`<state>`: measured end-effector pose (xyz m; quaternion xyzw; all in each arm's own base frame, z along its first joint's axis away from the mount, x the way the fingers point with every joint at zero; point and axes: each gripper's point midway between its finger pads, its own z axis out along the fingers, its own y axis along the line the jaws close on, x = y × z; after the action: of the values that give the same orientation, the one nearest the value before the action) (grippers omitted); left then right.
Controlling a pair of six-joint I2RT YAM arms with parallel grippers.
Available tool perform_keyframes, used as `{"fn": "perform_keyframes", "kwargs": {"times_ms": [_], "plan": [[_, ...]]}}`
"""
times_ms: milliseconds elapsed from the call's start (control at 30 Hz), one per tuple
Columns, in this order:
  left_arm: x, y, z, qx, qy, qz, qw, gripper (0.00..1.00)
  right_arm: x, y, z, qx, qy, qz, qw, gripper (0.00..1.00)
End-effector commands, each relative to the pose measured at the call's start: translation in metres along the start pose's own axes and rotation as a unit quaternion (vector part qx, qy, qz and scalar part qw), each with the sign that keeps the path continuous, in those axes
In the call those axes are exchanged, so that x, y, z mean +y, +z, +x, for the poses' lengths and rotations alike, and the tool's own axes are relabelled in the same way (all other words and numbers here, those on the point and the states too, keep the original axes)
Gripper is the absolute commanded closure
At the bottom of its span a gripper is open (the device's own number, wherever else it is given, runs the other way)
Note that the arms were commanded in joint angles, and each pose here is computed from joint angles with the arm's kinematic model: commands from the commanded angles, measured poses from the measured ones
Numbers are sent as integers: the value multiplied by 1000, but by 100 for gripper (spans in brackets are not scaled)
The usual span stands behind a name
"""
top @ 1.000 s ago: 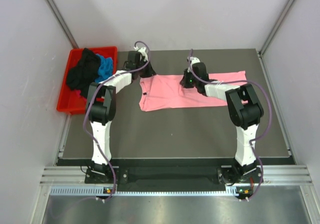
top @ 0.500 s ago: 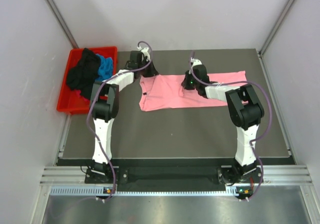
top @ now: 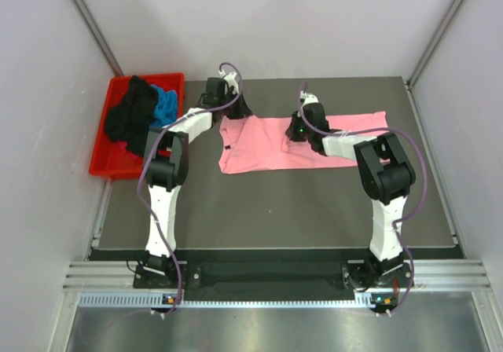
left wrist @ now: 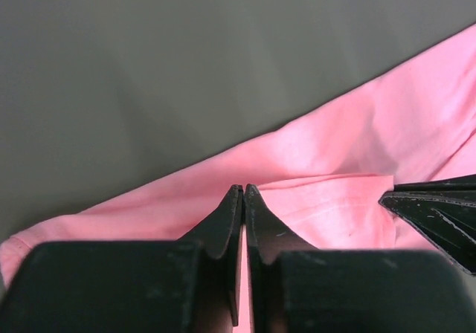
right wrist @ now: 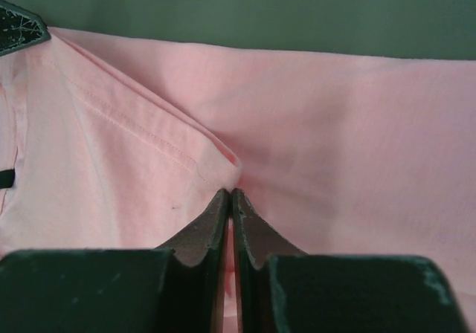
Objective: Fold and stack the t-shirts
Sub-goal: Fold the tshirt
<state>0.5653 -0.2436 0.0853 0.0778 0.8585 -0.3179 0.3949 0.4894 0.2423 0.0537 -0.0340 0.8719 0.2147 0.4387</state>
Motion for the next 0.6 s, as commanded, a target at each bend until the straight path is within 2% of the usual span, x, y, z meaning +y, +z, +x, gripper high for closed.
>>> {"fn": "perform_keyframes", "kwargs": {"times_ms": [0, 33, 100, 133, 167, 233, 267, 300, 367, 400, 533, 567], "plan": [[-9, 1, -25, -33, 29, 8, 999, 91, 22, -12, -35, -50, -2, -19, 999, 93], [-5, -2, -24, -30, 24, -9, 999, 82, 18, -13, -32, -42, 1, -8, 999, 89], [6, -15, -35, -40, 24, -62, 997, 75, 16, -18, -44, -47, 7, 10, 999, 82], [11, -22, -42, -48, 25, -86, 995, 70, 1, -22, -38, -32, 12, 53, 998, 80], [20, -38, -52, -57, 23, -134, 989, 66, -1, -30, -50, -39, 18, 69, 997, 76], [26, -57, -65, -70, 21, -181, 981, 57, -26, -43, -42, -9, 41, 130, 991, 74], [22, -74, -77, -81, 22, -195, 977, 55, -33, -50, -43, -4, 47, 145, 988, 73], [32, -87, -72, -68, 15, -238, 969, 55, -39, -58, -44, -2, 55, 156, 986, 74], [24, -111, -76, -70, -6, -258, 964, 54, -66, -77, -37, 18, 69, 189, 979, 76], [25, -117, -55, -38, -17, -266, 963, 54, -82, -85, -38, 20, 81, 201, 976, 76], [4, -128, 4, 19, -56, -232, 971, 56, -125, -116, -29, 41, 100, 242, 964, 77], [6, -132, 30, 42, -68, -238, 968, 56, -135, -120, -26, 50, 106, 250, 961, 77]]}}
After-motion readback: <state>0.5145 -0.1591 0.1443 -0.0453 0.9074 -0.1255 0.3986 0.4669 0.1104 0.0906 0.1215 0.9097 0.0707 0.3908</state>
